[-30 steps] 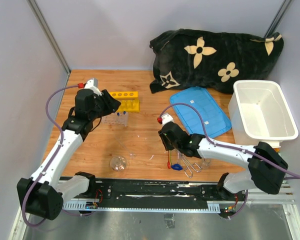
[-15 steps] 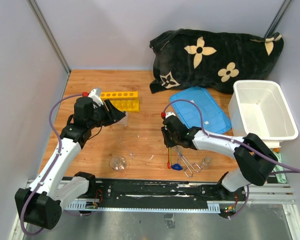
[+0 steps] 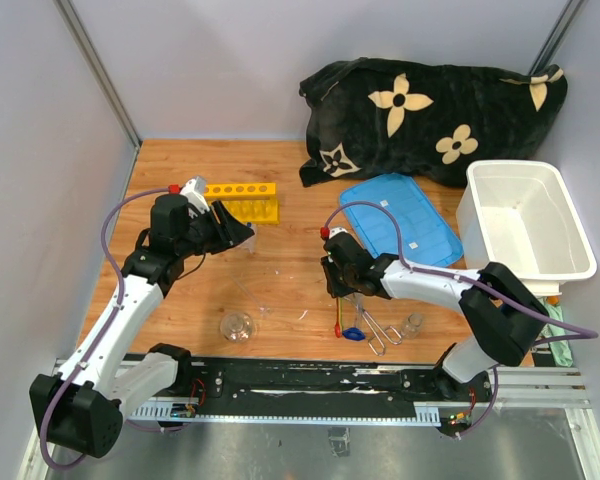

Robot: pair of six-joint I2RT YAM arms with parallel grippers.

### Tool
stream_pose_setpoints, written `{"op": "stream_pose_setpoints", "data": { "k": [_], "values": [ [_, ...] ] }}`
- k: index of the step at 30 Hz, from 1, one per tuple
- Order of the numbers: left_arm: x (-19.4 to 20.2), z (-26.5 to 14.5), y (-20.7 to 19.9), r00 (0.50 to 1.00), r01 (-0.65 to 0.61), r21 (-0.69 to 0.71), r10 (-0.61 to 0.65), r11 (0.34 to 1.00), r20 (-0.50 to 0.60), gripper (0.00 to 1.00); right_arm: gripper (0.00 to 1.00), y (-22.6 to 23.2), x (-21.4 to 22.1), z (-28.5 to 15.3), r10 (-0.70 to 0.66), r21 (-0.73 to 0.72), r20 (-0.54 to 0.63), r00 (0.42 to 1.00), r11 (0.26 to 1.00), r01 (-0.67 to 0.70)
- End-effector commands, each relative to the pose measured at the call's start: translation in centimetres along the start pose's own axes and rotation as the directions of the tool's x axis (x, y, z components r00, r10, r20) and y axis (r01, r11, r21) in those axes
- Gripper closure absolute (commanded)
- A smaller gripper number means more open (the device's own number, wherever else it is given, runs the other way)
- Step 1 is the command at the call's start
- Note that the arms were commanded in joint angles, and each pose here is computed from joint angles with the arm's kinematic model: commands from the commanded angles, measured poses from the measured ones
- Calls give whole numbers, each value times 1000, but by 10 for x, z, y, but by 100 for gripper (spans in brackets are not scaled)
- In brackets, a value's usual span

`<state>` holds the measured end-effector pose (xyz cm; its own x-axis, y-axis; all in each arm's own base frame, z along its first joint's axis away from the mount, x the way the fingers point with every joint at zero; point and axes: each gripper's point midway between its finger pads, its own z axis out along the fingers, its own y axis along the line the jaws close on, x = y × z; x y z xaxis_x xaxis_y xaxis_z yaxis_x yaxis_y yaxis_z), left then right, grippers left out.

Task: Organize the chemistry lab equipment
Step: Pick up the test tube at the center of the board.

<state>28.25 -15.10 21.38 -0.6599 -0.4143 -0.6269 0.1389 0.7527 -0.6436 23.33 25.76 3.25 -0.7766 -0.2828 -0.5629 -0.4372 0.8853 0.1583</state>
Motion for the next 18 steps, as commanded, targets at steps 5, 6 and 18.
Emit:
{"op": "stream_pose_setpoints", "data": {
  "k": [5,6,18],
  "values": [
    [3,1,-4,1000,-7,16,7,1000,-14,53,77,-9,0,1,7,40,4,1000,999,-8],
    [3,2,-4,1000,-6,16,6,1000,-16,53,77,-10,0,1,7,45,5,1000,999,-7],
    [5,3,-5,1000,-6,18,6,1000,-22,53,78,-14,6,7,-2,66,-9,1000,998,2]
  ]
}}
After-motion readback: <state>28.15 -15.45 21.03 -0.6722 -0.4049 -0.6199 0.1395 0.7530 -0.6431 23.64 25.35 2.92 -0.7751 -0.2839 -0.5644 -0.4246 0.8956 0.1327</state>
